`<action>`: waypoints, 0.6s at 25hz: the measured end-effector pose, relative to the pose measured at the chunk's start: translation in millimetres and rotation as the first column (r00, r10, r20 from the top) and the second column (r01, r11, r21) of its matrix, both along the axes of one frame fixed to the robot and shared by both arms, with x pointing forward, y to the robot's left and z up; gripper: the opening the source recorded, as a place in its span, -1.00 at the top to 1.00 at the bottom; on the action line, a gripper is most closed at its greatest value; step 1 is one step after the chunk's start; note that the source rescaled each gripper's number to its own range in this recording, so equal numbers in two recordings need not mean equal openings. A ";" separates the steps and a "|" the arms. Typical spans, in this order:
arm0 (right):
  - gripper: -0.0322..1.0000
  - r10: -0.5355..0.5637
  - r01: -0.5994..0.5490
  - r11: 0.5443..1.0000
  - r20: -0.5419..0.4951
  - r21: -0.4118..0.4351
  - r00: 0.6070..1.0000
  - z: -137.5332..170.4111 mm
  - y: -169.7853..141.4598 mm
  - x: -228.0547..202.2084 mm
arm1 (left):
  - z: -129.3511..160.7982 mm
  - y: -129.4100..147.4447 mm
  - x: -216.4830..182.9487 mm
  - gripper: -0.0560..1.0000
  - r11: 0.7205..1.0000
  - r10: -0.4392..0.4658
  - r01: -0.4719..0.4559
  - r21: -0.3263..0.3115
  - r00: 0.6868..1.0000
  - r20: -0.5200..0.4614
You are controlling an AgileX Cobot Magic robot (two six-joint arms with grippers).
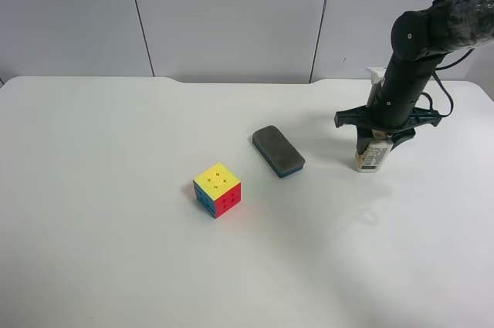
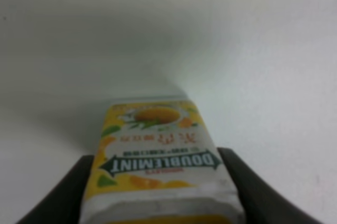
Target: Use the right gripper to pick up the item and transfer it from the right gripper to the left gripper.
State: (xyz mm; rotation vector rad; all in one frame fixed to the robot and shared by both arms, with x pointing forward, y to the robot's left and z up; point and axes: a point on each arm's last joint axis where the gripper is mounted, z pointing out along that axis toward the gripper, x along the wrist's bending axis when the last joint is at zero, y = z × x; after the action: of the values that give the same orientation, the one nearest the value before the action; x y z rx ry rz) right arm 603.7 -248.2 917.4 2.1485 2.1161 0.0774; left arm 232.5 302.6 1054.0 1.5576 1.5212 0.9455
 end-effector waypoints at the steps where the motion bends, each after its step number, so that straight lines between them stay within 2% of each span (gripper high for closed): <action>1: 0.93 0.000 0.000 1.000 0.000 0.000 1.000 0.0 0.0 0.0 | 0.0 0.0 0.0 -1.00 1.000 0.000 0.000 0.000 1.000 0.000; 7: 0.93 0.000 0.000 1.000 0.012 0.002 1.000 2.6 0.1 0.3 | 0.0 0.0 0.0 -1.00 1.000 0.000 0.000 0.000 1.000 0.000; 15: 0.93 0.027 -0.027 1.000 0.072 0.004 0.997 40.0 -1.3 -7.5 | 0.0 0.0 0.0 -1.00 1.000 0.000 0.000 0.000 1.000 0.000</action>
State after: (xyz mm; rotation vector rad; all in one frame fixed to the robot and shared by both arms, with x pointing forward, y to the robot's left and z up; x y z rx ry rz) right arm 596.2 -249.5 957.4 2.0871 2.1075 0.1610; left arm 232.5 302.6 1054.0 1.5576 1.5212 0.9455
